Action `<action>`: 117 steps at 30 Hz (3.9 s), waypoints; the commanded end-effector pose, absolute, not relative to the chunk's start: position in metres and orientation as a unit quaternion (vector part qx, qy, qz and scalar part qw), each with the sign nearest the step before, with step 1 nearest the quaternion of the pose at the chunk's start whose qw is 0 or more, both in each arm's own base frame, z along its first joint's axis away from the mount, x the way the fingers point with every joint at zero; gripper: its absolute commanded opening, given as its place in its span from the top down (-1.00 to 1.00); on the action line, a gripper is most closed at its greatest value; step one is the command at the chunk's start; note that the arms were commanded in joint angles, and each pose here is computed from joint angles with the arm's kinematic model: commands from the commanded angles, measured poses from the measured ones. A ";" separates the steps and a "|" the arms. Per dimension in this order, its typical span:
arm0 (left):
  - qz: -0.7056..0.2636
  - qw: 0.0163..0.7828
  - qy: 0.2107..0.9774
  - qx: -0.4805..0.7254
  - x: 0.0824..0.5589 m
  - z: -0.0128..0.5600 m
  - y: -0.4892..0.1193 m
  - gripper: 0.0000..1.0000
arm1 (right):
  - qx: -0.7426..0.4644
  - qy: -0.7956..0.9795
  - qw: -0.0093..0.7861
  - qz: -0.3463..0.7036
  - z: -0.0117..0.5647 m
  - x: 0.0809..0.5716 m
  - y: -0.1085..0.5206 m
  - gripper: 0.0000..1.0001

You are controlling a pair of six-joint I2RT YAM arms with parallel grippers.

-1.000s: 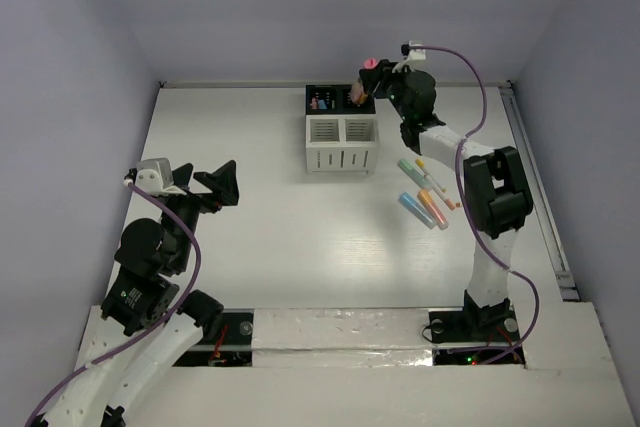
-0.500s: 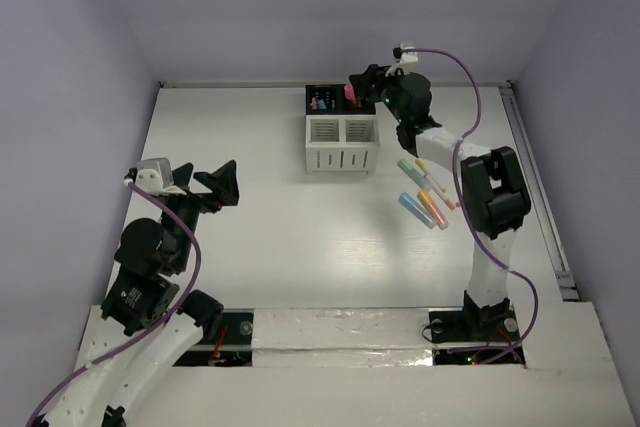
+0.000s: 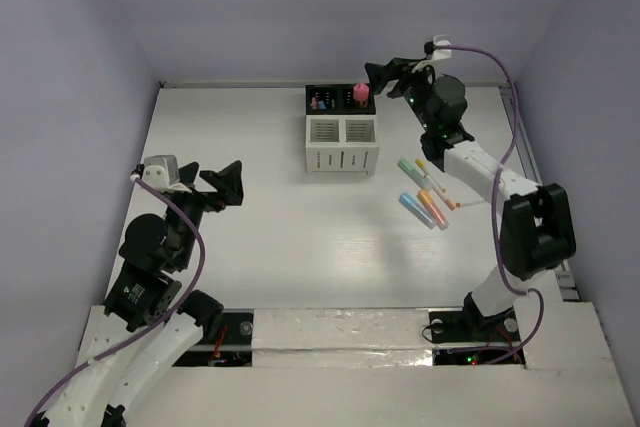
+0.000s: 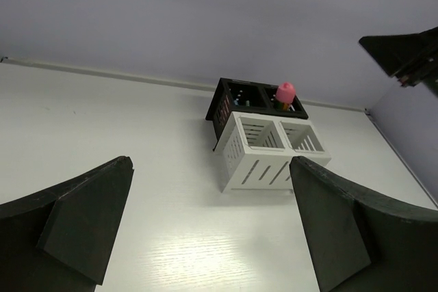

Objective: Sort the stationery into containers
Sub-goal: Place the stationery in the storage box, then pick up the pen from the center of the board.

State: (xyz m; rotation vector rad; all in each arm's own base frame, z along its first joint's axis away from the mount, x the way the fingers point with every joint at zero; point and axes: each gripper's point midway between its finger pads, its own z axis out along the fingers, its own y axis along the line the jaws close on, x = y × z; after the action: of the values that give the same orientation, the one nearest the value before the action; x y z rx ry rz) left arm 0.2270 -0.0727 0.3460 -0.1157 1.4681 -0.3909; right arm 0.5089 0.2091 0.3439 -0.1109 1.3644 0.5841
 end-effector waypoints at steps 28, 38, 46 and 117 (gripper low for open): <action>-0.440 0.491 0.736 0.154 0.194 0.286 -0.335 -0.96 | 0.128 0.637 0.727 0.220 0.354 0.278 0.074 -0.99; -0.372 0.449 0.792 0.183 0.228 0.210 -0.434 -0.86 | 0.121 0.658 0.711 0.215 0.361 0.247 0.065 -0.98; -0.365 0.478 0.781 0.170 0.222 0.221 -0.420 -0.83 | 0.101 0.735 0.644 0.187 0.304 0.259 0.075 -0.61; -0.204 0.702 0.681 0.029 0.198 0.350 -0.127 -0.98 | -0.094 0.946 0.291 0.111 0.070 0.358 0.150 0.50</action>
State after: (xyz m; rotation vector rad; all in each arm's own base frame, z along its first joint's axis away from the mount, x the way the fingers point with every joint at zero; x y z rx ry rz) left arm 0.1953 -0.1313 0.3439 0.0991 1.5432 -0.4606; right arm 0.3355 0.1287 0.0262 -0.2397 2.6944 0.1694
